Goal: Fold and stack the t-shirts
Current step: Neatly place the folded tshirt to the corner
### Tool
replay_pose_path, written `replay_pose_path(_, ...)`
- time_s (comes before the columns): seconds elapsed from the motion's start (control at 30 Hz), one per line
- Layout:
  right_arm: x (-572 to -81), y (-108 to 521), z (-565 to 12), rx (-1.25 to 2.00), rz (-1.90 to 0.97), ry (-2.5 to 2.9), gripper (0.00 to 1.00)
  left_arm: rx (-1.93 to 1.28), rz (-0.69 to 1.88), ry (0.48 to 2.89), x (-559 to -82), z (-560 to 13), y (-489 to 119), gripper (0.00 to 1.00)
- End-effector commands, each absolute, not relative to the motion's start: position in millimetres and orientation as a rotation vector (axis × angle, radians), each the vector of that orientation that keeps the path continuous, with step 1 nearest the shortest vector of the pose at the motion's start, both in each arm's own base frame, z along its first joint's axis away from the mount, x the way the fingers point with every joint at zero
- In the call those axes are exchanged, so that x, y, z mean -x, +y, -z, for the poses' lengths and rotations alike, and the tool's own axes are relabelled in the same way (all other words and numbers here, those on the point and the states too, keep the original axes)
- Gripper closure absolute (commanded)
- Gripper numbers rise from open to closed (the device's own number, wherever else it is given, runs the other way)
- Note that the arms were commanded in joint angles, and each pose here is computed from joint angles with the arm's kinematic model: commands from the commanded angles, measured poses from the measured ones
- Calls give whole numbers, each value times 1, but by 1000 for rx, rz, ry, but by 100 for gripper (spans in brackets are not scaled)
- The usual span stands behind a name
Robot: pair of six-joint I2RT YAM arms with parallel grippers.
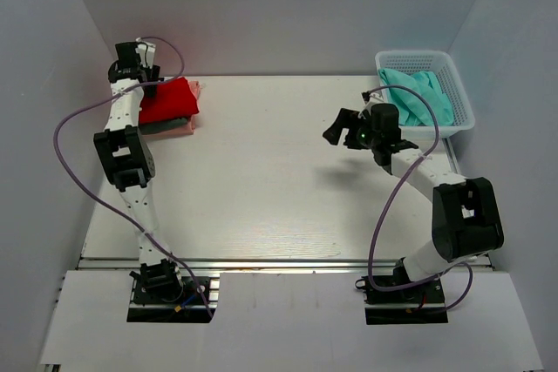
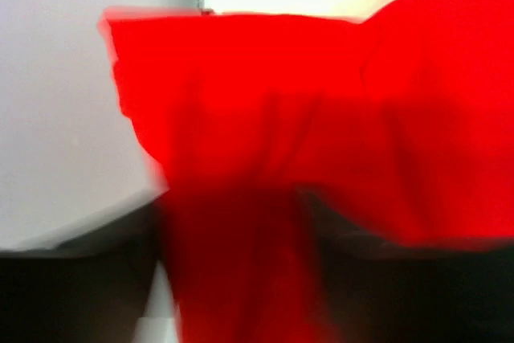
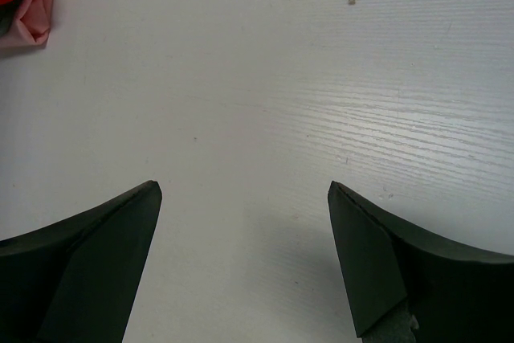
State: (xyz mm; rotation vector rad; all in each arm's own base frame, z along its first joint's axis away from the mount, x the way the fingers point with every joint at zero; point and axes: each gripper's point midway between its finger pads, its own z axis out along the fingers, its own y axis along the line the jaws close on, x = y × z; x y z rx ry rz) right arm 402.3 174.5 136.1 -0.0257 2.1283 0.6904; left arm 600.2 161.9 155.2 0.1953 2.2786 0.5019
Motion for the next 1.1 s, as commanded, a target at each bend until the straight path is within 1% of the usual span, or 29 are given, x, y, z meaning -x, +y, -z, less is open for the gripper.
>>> replay_pose_path(0.0,-412,183,-152,70,-720,2096,10,-47,-664,2162,-606,-203,192,1)
replay_pose_path(0.07,-412,185,-152,75,-727,2099,10,13,-682,2141,-605,-212,196,0)
replay_pose_path(0.1,-412,186,-153,79,-734,2097,10,47,-664,2137,-605,-211,195,0)
replay_pose_path(0.17,-410,186,-155,82,-744,2085,10,98,-621,2109,-599,-228,190,0)
replay_pose_path(0.27,-407,188,-159,90,-765,2063,10,100,-486,2101,-597,-234,171,0)
replay_pose_path(0.43,-400,191,-164,111,-795,2044,10,50,-256,2038,-592,-262,129,0)
replay_pose_path(0.57,-394,190,-158,106,-795,2059,10,-56,-51,2046,-595,-255,84,0)
replay_pose_path(0.6,-393,191,-156,106,-796,2064,10,-109,72,2044,-595,-252,64,0)
replay_pose_path(0.67,-392,187,-157,104,-784,2065,10,-149,178,2048,-592,-246,48,8)
replay_pose_path(0.7,-392,185,-156,95,-778,2071,10,-199,272,2059,-588,-233,29,13)
replay_pose_path(0.73,-391,186,-156,99,-775,2071,10,-204,320,2064,-586,-226,22,20)
replay_pose_path(0.77,-391,185,-153,97,-768,2078,10,-230,348,2032,-587,-229,16,31)
replay_pose_path(0.8,-391,185,-151,96,-767,2079,10,-248,430,2052,-582,-210,1,38)
replay_pose_path(0.83,-391,185,-149,98,-768,2085,10,-259,451,2047,-581,-206,-2,44)
replay_pose_path(0.87,-391,184,-147,91,-767,2092,10,-258,482,2044,-580,-203,-6,55)
replay_pose_path(0.93,-391,184,-146,94,-771,2098,10,-249,540,2076,-578,-189,-16,67)
replay_pose_path(0.97,-391,185,-143,96,-773,2104,10,-245,613,2112,-572,-169,-24,78)
replay_pose_path(1.03,-391,187,-143,99,-781,2105,10,-235,670,2119,-566,-156,-30,87)
replay_pose_path(1.07,-392,187,-142,97,-782,2108,10,-209,705,2158,-557,-136,-33,90)
